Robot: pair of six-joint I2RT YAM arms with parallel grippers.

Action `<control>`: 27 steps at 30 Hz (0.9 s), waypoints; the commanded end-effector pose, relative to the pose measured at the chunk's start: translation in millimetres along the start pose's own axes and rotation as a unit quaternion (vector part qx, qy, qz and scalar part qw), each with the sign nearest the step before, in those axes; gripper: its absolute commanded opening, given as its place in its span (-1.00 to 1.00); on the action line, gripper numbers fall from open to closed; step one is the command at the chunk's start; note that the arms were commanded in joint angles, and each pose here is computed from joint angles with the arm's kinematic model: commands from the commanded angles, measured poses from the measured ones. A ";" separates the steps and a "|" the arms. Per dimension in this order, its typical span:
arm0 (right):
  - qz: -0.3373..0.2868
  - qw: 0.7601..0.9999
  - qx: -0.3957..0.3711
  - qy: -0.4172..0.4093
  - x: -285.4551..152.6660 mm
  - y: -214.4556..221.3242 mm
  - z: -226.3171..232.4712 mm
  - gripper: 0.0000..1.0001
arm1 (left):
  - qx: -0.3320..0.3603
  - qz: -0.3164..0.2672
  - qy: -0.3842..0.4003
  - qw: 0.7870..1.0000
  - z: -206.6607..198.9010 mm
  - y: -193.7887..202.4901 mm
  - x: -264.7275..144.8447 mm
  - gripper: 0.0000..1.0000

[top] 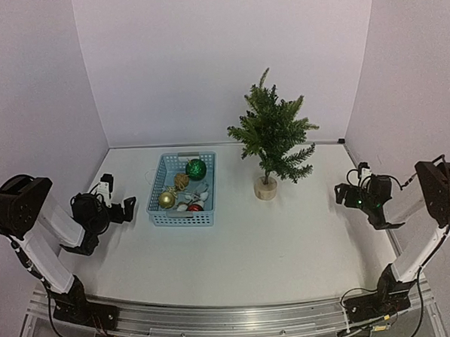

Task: Decorate the small christmas tree

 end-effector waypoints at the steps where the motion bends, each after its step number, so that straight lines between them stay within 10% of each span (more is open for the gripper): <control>1: -0.060 0.998 0.006 0.026 -24.8 -48.1 -1.5 0.97 | -0.004 -0.040 -0.005 0.999 2.2 -22.4 2.7 0.99; 11: -0.035 0.997 0.031 -0.067 -73.6 -141.7 39.5 0.97 | -0.038 -0.038 -0.078 0.995 20.2 -60.6 -23.9 0.99; 19: -0.040 0.979 0.112 -0.164 -106.2 -201.7 72.6 0.65 | -0.093 -0.045 0.071 0.992 -25.6 -137.4 -88.2 0.99; 27: 0.052 0.984 0.164 -0.052 -108.8 -201.3 66.3 0.40 | -0.127 0.233 0.215 0.940 -58.1 -158.5 -12.5 0.99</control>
Point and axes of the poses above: each gripper's point midway between its finger pads, its own x axis out along the fingers, its own z axis along the line the jaws close on, y = z × x, the point moved 4 cm from there along -x, back along the fingers, and after that the axes turned 3 degrees about -x, right-handed, at the moved point
